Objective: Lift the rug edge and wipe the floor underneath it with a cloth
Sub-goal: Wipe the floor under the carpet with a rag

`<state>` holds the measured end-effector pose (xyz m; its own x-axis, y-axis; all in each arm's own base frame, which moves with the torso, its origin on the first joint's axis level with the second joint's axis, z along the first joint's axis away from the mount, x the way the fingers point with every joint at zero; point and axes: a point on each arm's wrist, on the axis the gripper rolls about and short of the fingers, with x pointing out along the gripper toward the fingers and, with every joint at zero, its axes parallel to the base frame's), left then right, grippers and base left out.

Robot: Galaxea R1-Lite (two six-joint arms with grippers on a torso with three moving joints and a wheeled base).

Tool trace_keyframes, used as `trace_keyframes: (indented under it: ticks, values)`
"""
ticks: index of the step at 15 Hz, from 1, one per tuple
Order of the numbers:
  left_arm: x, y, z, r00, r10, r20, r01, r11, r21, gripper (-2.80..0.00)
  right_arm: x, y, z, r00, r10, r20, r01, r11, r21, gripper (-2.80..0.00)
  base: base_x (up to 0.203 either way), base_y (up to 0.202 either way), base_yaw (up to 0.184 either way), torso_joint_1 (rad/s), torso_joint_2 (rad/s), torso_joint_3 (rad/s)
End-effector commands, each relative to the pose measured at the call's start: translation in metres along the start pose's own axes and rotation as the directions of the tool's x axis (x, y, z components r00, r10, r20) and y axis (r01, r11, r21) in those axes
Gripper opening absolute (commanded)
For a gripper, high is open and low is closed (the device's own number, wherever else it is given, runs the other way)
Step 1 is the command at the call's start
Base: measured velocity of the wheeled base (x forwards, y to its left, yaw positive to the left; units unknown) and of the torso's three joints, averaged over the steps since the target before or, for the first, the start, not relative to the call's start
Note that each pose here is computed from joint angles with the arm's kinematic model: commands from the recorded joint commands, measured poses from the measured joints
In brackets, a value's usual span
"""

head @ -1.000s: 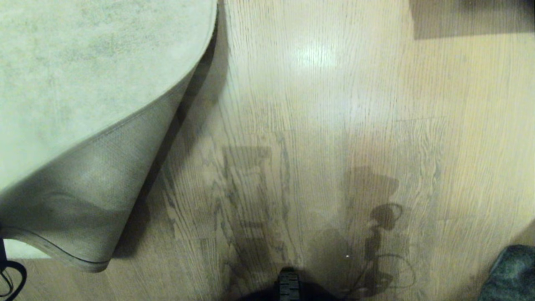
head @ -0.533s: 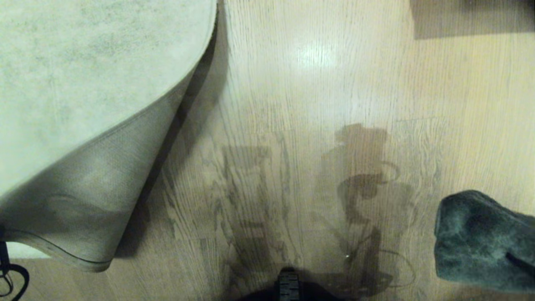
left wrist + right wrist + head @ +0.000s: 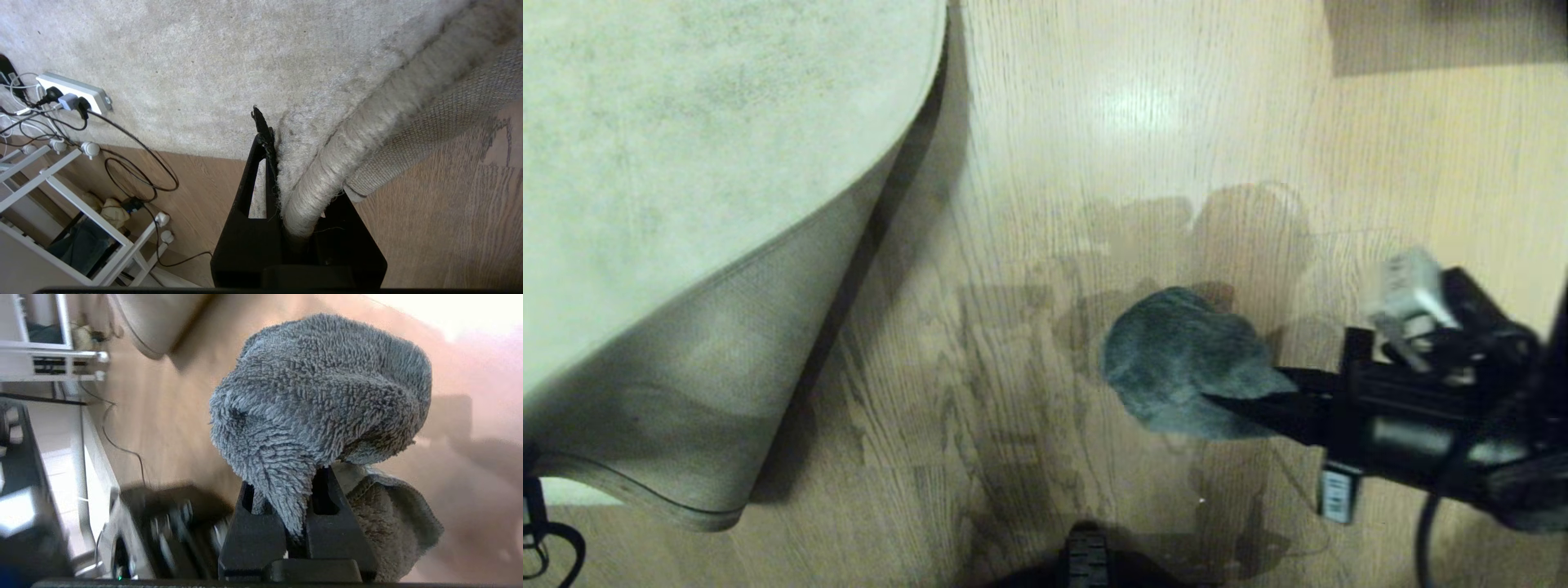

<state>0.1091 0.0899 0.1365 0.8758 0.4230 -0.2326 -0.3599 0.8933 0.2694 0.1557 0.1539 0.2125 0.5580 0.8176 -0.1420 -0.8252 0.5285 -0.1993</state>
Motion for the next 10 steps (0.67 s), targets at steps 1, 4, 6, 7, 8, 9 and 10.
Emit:
trace_keyframes:
  ticks: [1,4,6,7,8,9,10]
  values:
    - [0.0,0.0,0.001,1.0,0.001,0.007,-0.001,1.0,0.003,-2.8,0.086,0.041,-0.02,0.998,0.056,-0.041,-0.057,0.998,-0.016,-2.8,0.0,0.0,0.0,0.0,0.0,0.0]
    - [-0.001,0.0,0.0,1.0,0.002,0.004,-0.002,1.0,0.001,-2.8,0.143,0.091,-0.021,0.998,0.005,0.055,-0.004,1.0,-0.017,-2.8,0.0,0.0,0.0,0.0,0.0,0.0]
    - [-0.001,0.0,0.0,1.0,0.002,0.004,-0.002,1.0,0.001,-2.8,0.168,0.118,-0.022,0.993,-0.005,0.116,0.006,1.0,-0.005,-2.8,0.0,0.0,0.0,0.0,0.0,0.0]
    - [-0.001,0.0,0.0,1.0,0.002,0.003,-0.002,1.0,0.001,-2.8,0.179,0.129,-0.025,0.991,-0.013,0.133,0.013,1.0,0.002,-2.8,0.0,0.0,0.0,0.0,0.0,0.0]
    - [-0.001,0.0,0.0,1.0,0.002,0.003,-0.002,1.0,0.001,-2.8,0.189,0.139,-0.027,0.989,-0.023,0.148,0.021,1.0,0.01,-2.8,0.0,0.0,0.0,0.0,0.0,0.0]
    - [-0.001,0.0,0.0,1.0,0.002,0.003,-0.002,1.0,0.001,-2.8,0.199,0.147,-0.031,0.986,-0.032,0.161,0.029,0.999,0.02,-2.8,0.0,0.0,0.0,0.0,0.0,0.0]
    - [-0.001,0.0,0.0,1.0,0.002,0.003,-0.002,1.0,0.001,-2.8,0.209,0.156,-0.036,0.985,-0.038,0.171,0.034,0.999,0.027,-2.8,0.0,0.0,0.0,0.0,0.0,0.0]
